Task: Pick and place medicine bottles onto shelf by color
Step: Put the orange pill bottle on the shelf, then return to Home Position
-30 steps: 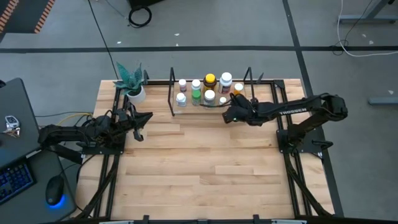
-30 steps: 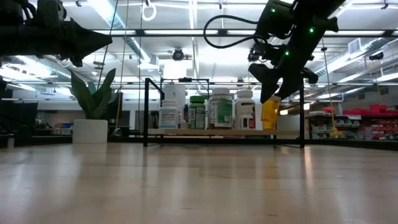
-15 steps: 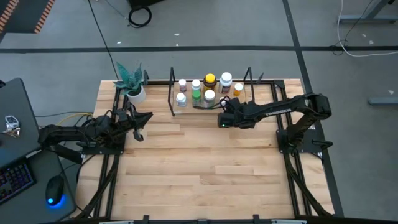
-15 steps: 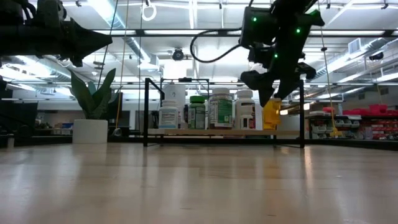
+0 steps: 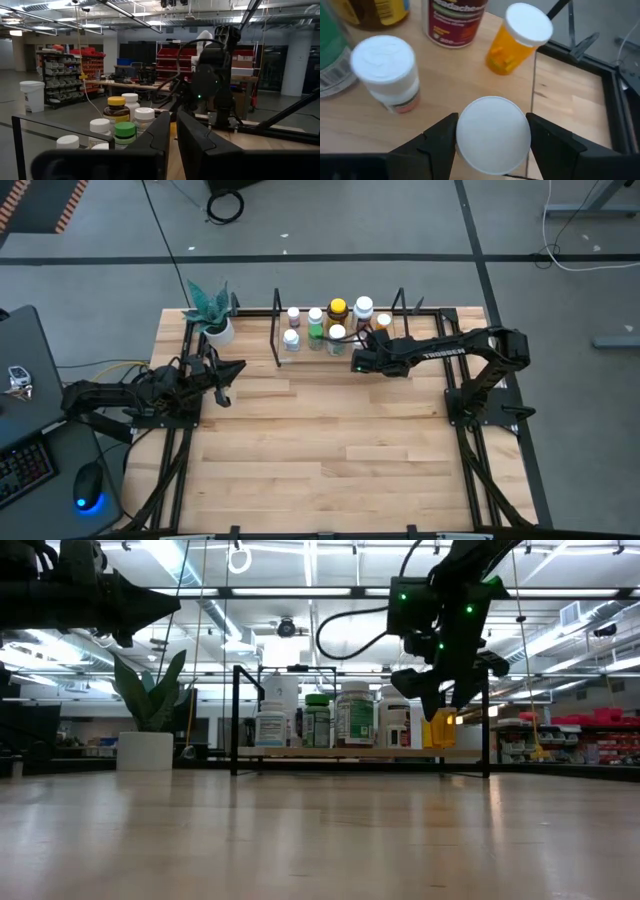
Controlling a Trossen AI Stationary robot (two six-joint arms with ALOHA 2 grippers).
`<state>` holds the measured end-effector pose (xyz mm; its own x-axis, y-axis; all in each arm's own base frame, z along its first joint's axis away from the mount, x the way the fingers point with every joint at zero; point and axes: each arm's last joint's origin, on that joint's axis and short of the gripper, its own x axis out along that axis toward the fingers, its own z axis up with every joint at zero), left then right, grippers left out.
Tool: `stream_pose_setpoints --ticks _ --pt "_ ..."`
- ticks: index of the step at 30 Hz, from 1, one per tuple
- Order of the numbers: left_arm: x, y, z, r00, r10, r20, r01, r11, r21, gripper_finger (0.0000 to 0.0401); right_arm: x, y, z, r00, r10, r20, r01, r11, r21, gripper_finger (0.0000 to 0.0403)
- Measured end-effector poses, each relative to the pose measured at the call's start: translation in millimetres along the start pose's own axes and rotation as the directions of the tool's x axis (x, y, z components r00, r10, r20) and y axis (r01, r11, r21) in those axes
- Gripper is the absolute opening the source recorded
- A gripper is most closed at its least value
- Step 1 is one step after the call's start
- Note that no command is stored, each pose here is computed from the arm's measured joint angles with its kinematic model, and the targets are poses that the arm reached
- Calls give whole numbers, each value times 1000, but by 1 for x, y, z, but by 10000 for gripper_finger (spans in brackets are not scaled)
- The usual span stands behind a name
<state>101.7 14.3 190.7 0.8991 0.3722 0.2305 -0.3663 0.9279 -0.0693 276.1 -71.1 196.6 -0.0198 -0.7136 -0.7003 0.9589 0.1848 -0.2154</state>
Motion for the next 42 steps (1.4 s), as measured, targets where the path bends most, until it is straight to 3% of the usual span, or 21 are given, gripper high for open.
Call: stream_pose_setpoints --ticks 8,18,33,42 --pt "0 0 0 1000 0 0 0 1000 0 30 1 -1 1 1000 -3 -3 3 1000 17 238" --pt "0 0 0 1000 0 0 0 1000 0 40 2 -1 1 1000 -9 1 9 1000 0 280" --pt "0 0 0 1000 0 0 0 1000 0 33 -3 2 1 994 -31 106 31 999 -5 289" --pt "0 0 0 1000 0 0 0 1000 0 39 -13 9 16 980 80 184 -64 994 -94 288"
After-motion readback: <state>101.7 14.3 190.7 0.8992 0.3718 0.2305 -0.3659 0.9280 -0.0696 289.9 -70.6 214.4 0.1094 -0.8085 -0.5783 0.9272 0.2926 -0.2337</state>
